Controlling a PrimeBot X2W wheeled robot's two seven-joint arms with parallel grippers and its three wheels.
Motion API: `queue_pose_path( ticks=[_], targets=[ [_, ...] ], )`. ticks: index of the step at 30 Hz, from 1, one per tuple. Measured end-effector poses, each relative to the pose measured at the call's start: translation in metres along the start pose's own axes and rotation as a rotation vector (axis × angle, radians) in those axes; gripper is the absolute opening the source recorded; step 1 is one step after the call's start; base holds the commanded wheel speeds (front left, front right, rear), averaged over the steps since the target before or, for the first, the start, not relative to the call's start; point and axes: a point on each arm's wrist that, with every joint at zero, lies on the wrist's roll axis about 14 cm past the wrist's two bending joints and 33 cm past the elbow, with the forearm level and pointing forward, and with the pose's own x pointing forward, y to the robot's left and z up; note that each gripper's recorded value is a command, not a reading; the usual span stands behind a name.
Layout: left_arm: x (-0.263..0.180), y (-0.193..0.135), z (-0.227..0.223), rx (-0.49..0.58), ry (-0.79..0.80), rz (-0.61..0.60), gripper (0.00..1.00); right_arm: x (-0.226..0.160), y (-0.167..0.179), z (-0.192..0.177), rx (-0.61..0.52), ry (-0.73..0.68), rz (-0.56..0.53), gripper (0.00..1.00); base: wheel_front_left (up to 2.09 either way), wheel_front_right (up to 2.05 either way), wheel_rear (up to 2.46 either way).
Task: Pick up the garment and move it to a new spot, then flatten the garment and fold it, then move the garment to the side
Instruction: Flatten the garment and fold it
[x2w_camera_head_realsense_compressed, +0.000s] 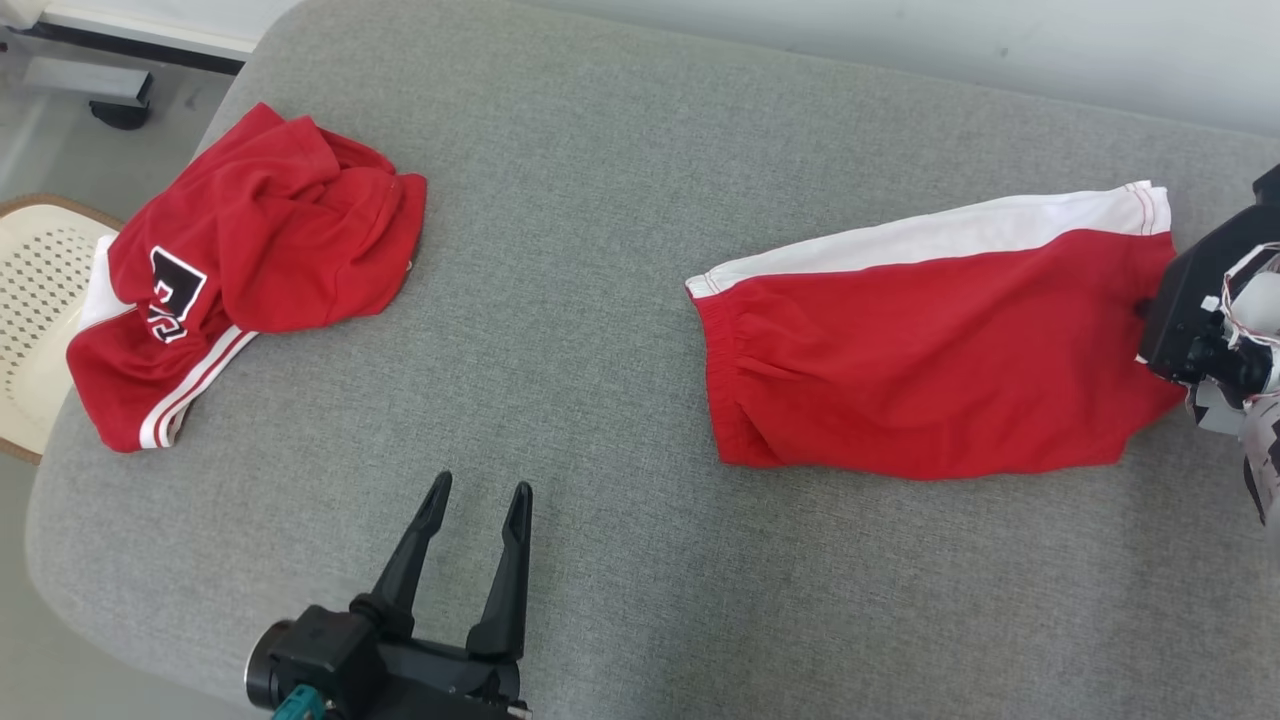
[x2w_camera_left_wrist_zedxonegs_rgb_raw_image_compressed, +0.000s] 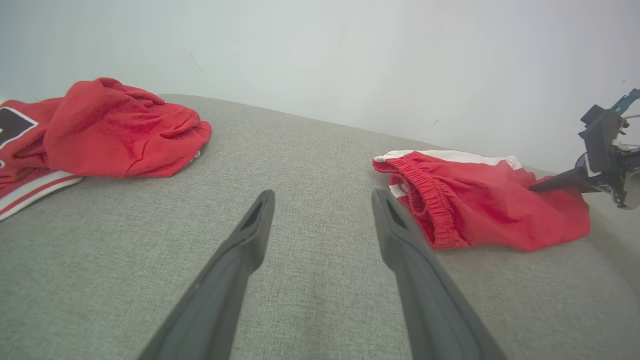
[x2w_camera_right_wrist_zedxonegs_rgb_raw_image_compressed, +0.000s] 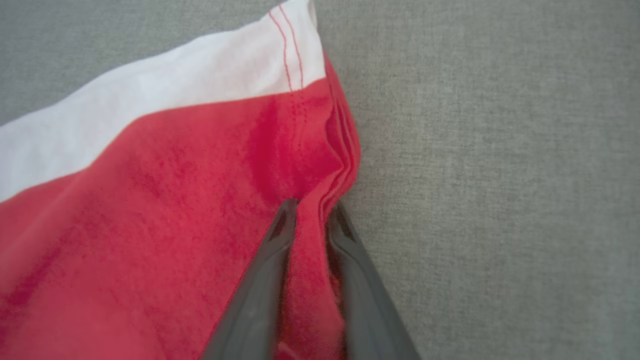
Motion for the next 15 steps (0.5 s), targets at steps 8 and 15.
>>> queue_pose_path(
  ticks=[8, 15],
  targets=[
    [-0.002, -0.005, -0.002, -0.008, 0.004, -0.015, 1.00, -0.010, -0.012, 0.004, 0.010, -0.072, -0.029, 0.00, 0.00, 0.00, 0.00],
    [-0.006, -0.010, 0.002, -0.012, -0.012, -0.029, 1.00, -0.025, -0.017, -0.003, 0.040, -0.138, -0.041, 0.00, 0.00, 0.00, 0.00]
  ],
)
